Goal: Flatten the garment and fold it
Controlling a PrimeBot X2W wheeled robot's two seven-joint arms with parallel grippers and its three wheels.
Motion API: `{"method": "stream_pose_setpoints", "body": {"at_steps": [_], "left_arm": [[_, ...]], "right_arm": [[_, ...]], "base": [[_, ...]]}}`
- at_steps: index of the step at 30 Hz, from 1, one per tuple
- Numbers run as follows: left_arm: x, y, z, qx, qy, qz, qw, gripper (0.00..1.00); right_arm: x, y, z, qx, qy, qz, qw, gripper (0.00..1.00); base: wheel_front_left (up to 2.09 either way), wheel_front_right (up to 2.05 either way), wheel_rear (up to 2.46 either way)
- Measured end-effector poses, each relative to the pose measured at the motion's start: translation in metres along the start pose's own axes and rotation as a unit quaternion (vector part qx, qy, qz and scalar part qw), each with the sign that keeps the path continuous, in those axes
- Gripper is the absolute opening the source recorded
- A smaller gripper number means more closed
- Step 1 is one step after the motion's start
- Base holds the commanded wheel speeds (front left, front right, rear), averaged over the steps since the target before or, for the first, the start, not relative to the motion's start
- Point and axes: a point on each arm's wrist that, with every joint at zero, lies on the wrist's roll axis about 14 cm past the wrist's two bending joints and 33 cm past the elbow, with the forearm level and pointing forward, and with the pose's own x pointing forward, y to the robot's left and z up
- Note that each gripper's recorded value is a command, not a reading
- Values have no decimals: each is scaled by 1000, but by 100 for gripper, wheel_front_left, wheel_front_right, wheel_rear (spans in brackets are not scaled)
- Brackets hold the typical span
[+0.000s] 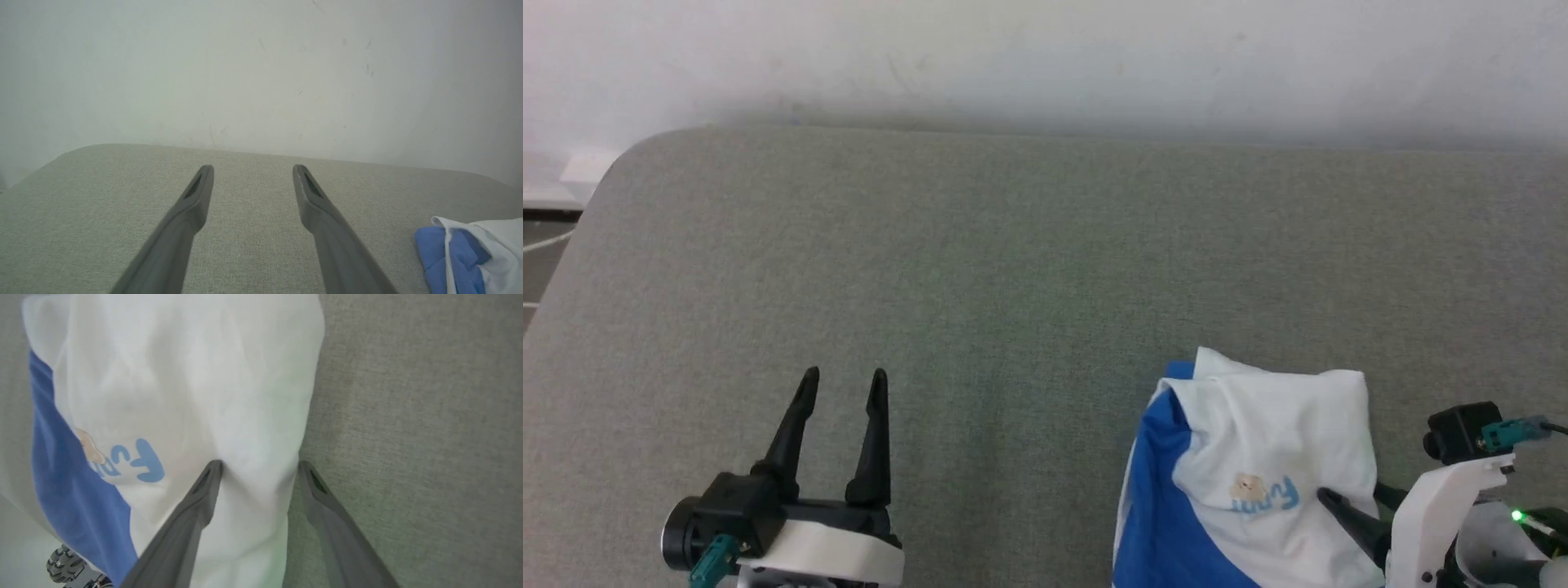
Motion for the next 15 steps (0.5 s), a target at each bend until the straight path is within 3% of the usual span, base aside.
{"method": "stream_pose_setpoints", "body": {"at_steps": [9,11,12,15], "left_arm": [[-5,14,-5,5,10,22,1000,100],[-5,14,-3,5,8,22,1000,100],[-5,14,-3,5,8,22,1000,100],[-5,11,-1,4,4,18,1000,100]], "right_arm": [[28,13,-18,-7,53,16,998,100],[30,14,-18,-14,53,16,998,6],[30,14,-18,-14,53,16,998,0],[31,17,-18,-26,50,17,998,0]], "base": [[0,0,0],[0,0,0],[0,0,0],[0,0,0]]}}
